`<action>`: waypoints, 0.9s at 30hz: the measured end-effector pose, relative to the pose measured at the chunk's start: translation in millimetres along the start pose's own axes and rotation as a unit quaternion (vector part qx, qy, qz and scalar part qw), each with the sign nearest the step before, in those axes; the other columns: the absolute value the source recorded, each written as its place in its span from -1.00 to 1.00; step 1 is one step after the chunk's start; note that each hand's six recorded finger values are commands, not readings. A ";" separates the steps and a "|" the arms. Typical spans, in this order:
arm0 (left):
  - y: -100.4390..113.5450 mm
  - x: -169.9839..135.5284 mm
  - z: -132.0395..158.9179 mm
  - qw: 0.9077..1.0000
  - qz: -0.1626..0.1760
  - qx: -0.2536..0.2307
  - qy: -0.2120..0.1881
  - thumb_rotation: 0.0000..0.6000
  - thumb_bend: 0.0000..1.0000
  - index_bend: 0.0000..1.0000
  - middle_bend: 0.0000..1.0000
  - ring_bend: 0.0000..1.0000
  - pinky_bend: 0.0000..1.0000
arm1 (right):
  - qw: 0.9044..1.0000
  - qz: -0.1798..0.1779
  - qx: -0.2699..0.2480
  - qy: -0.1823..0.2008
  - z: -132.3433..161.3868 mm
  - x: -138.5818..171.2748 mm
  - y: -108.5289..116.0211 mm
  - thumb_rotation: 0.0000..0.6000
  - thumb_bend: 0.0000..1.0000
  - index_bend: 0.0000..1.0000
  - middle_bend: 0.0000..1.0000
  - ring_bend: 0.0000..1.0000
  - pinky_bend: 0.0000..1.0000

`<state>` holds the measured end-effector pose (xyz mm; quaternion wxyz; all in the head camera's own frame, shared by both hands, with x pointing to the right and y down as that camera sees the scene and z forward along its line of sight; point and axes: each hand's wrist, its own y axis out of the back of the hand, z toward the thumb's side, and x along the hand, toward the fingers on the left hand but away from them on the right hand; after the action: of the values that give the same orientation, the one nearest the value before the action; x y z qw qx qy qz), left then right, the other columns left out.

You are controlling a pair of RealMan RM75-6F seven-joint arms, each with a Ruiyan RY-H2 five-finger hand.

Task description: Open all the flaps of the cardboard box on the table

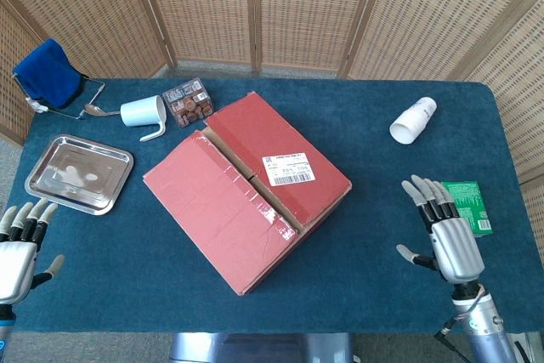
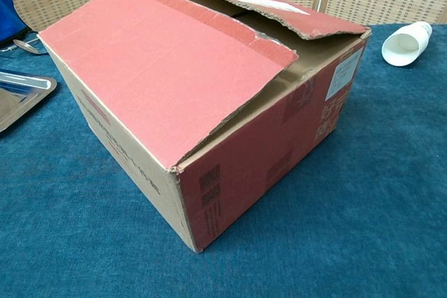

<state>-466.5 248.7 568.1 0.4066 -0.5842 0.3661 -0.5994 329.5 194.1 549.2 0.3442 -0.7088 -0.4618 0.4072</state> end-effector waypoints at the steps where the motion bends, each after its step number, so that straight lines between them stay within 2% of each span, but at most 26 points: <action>1: -0.6 0.5 -0.3 1.000 -0.001 0.001 0.001 1.00 -0.83 -1.00 -1.00 -1.00 -1.00 | 1.000 0.000 -0.003 0.002 1.6 -1.4 -1.3 1.00 -1.00 -1.00 -1.00 -1.00 -1.00; 15: -8.2 4.5 -4.5 1.000 -0.011 0.005 0.011 1.00 -0.83 -1.00 -1.00 -1.00 -1.00 | 0.997 0.003 -0.068 0.035 47.2 -43.9 -32.4 1.00 -1.00 -1.00 -1.00 -1.00 -1.00; 27: -4.3 5.9 -9.6 1.000 -0.003 -0.003 0.021 1.00 -0.83 -1.00 -1.00 -1.00 -1.00 | 0.995 0.001 -0.086 0.060 80.9 -67.5 -42.4 1.00 -1.00 -1.00 -1.00 -1.00 -1.00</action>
<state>-476.3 244.7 573.9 0.3954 -0.5740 0.3741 -0.6117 224.9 154.3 568.4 0.3088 -0.7592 -0.4728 0.3235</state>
